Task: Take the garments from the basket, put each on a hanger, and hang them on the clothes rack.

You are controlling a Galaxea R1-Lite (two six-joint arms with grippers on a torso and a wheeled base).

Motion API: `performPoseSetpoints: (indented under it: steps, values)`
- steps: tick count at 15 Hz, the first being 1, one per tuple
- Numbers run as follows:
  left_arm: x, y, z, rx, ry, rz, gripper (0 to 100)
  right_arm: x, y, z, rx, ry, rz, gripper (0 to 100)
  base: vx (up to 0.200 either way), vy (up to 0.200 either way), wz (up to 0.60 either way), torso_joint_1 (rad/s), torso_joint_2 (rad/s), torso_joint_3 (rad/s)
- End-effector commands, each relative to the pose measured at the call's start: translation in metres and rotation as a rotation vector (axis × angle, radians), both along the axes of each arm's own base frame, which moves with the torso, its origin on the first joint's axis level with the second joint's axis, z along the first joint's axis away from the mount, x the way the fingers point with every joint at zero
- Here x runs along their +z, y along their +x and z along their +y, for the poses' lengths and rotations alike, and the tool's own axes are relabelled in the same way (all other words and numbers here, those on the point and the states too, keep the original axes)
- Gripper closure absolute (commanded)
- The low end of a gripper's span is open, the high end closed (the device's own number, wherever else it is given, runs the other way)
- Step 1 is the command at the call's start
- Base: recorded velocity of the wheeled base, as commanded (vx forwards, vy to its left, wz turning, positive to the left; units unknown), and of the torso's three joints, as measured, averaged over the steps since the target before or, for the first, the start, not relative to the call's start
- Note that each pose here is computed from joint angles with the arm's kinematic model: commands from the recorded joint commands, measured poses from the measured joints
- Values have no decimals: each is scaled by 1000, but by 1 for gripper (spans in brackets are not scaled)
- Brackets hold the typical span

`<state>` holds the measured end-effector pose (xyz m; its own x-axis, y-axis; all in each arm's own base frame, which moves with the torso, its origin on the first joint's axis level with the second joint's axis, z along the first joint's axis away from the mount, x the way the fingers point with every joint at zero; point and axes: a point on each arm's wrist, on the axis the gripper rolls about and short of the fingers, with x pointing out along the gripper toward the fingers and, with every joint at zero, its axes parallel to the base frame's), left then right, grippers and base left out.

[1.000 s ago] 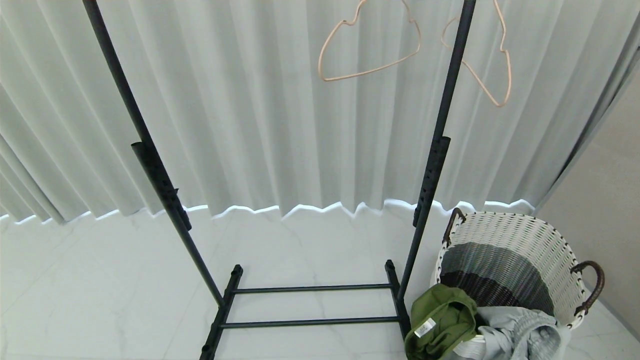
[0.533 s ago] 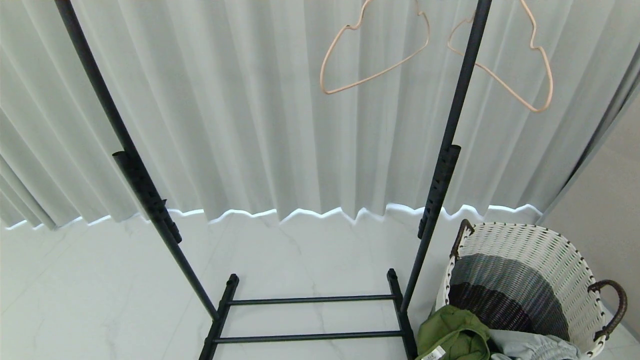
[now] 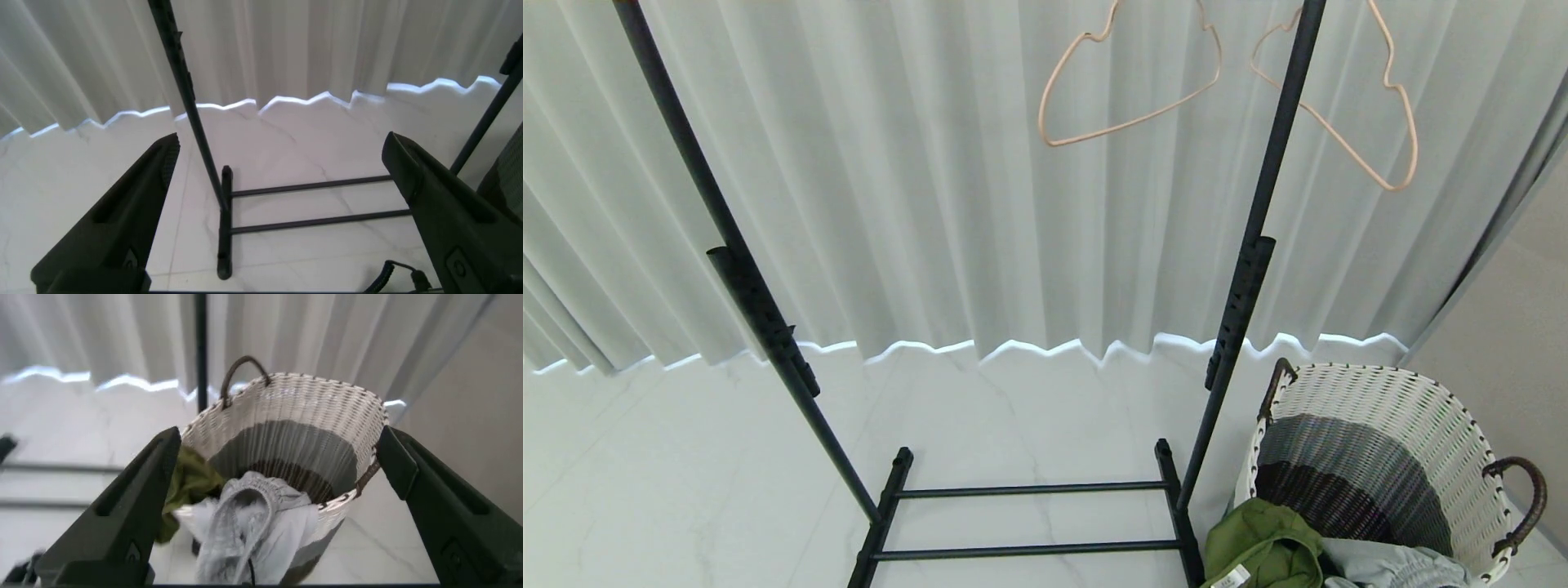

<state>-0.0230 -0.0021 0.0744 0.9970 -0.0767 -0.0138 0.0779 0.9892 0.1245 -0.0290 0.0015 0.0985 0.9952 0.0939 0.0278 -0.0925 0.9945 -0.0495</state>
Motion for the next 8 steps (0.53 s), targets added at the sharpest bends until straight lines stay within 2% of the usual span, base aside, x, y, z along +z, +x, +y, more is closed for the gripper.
performPoseSetpoints:
  steps: [1, 2, 3, 5, 7, 8]
  values:
    - [0, 0, 0, 0, 0, 0, 0, 41, 11, 0, 103, -111, 172, 0, 0, 0, 0, 0, 0, 0]
    - [0, 0, 0, 0, 0, 0, 0, 47, 20, 0, 116, -175, 244, 0, 0, 0, 0, 0, 0, 0]
    - [0, 0, 0, 0, 0, 0, 0, 58, 45, 2, 138, -307, 363, 0, 0, 0, 0, 0, 0, 0]
    - [0, 0, 0, 0, 0, 0, 0, 65, 82, 2, 110, -497, 526, 0, 0, 0, 0, 0, 0, 0]
    - [0, 0, 0, 0, 0, 0, 0, 54, 114, 1, 146, -667, 686, 0, 0, 0, 0, 0, 0, 0]
    - [0, 0, 0, 0, 0, 0, 0, 42, 124, 1, 186, -710, 758, 0, 0, 0, 0, 0, 0, 0]
